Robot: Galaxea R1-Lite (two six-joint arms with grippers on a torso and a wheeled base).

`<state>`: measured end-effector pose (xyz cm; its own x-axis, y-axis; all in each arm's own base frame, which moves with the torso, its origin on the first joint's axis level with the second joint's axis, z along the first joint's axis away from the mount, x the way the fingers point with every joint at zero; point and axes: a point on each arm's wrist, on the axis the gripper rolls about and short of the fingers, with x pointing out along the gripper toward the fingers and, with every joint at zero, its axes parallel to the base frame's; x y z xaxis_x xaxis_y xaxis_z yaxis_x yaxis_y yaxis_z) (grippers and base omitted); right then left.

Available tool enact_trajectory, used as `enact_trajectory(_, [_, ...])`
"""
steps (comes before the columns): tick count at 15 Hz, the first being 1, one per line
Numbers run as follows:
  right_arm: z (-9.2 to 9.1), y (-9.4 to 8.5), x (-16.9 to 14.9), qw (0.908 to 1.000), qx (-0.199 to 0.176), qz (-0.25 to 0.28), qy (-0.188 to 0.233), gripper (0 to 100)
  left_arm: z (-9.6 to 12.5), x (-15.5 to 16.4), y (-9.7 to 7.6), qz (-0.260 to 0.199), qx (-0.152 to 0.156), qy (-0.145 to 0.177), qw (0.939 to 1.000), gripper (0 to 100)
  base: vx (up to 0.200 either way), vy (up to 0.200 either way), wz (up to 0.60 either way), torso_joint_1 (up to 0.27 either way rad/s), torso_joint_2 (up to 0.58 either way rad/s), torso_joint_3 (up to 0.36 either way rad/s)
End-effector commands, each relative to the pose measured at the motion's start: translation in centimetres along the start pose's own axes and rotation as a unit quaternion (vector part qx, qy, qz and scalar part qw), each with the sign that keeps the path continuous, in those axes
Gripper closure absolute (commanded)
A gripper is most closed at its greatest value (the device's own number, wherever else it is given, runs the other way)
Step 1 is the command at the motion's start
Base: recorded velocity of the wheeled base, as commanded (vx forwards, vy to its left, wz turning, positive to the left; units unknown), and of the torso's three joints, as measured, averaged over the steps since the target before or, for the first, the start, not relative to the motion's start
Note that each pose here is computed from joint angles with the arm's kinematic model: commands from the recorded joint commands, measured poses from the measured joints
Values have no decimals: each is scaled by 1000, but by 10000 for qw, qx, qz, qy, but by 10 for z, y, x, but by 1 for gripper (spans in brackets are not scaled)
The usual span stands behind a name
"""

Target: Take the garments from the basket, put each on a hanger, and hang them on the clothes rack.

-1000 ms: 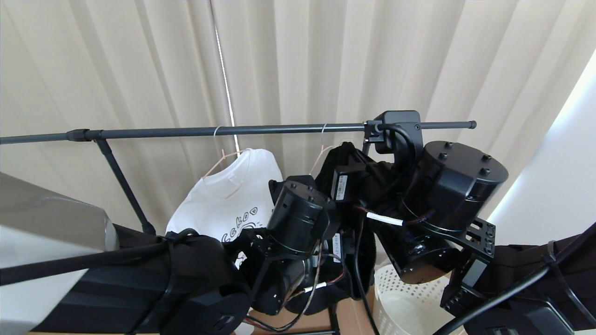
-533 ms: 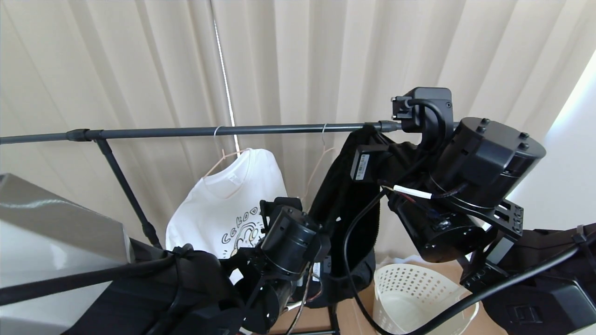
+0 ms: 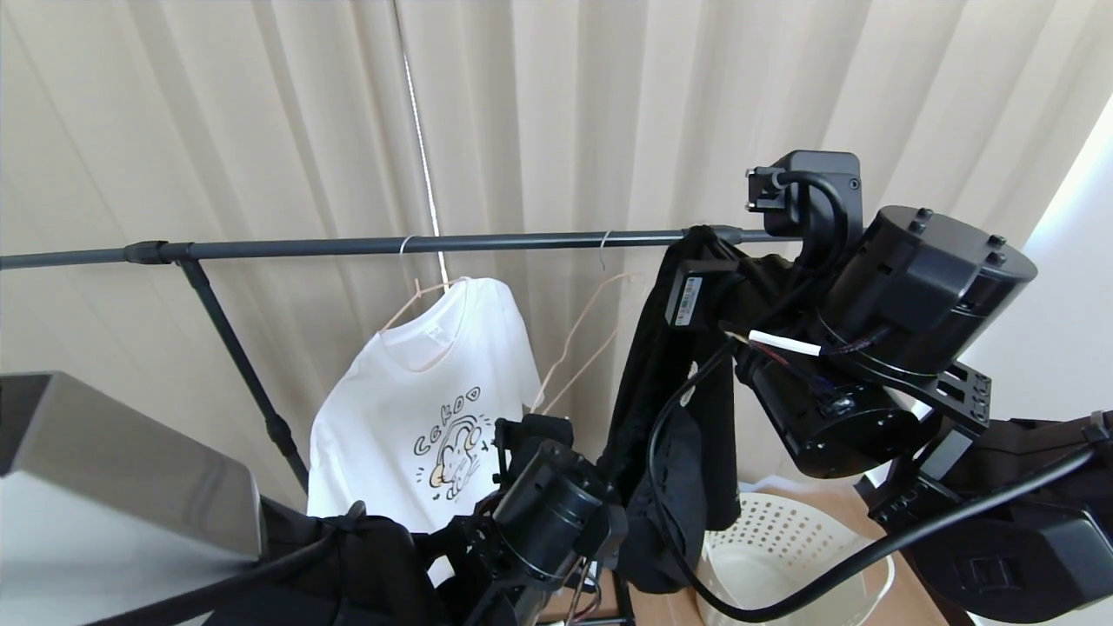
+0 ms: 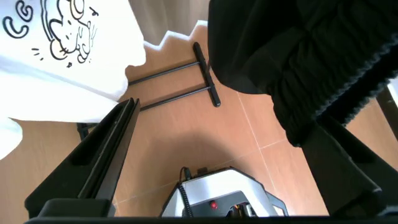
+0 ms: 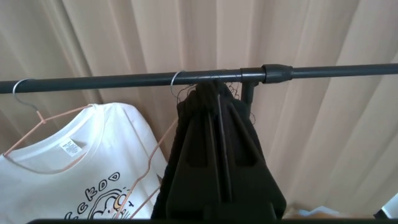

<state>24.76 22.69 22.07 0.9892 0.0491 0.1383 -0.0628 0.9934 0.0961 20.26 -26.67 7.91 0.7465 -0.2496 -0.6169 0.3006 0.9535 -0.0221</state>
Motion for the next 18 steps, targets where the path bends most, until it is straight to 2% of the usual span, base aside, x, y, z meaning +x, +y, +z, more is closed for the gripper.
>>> enact_trajectory(1, [2, -1, 0, 10000, 33, -9, -38, 100, -8, 1, -5, -38, 102, 88, 9999, 0, 0, 0, 0, 0, 0, 0])
enact_trajectory(4, [5, -1, 0, 10000, 53, -9, -60, 100, -13, 5, -8, -29, 154, 155, 9998, 0, 0, 0, 0, 0, 0, 0])
enact_trajectory(5, [9, -3, -1, 9999, 80, -18, -101, 100, -14, 6, -8, -14, 156, 185, 9997, 100, 0, 0, 0, 0, 0, 0])
enact_trajectory(7, [11, -9, 3, 9998, 83, -132, -136, 100, -13, 4, -7, -19, 103, 173, 9998, 100, 0, 0, 0, 0, 0, 0])
enact_trajectory(9, [16, -17, 10, 9993, 94, -283, -208, 100, 1, -8, 2, -41, -31, -29, 10000, 100, 0, 0, 0, 0, 0, 0])
enact_trajectory(13, [10, -38, 13, 9975, -425, -563, -78, 100, 46, -36, 47, 222, -409, -646, 9968, 100, 0, 0, 0, 0, 0, 0])
enact_trajectory(15, [6, -42, 9, 9965, -514, -665, 17, 100, 58, -44, 65, 362, -438, -824, 9950, 100, 0, 0, 0, 0, 0, 0])
enact_trajectory(16, [3, -49, 0, 9943, -747, -703, 288, 100, 64, -45, 77, 459, -465, -886, 9939, 100, 0, 0, 0, 0, 0, 0])
enact_trajectory(17, [3, -51, -3, 9935, -821, -690, 388, 100, 68, -45, 81, 383, -501, -897, 9940, 100, 0, 0, 0, 0, 0, 0])
enact_trajectory(18, [7, -59, -15, 9889, -1047, -628, 841, 100, 72, -47, 84, 273, -473, -925, 9942, 100, 0, 0, 0, 0, 0, 0])
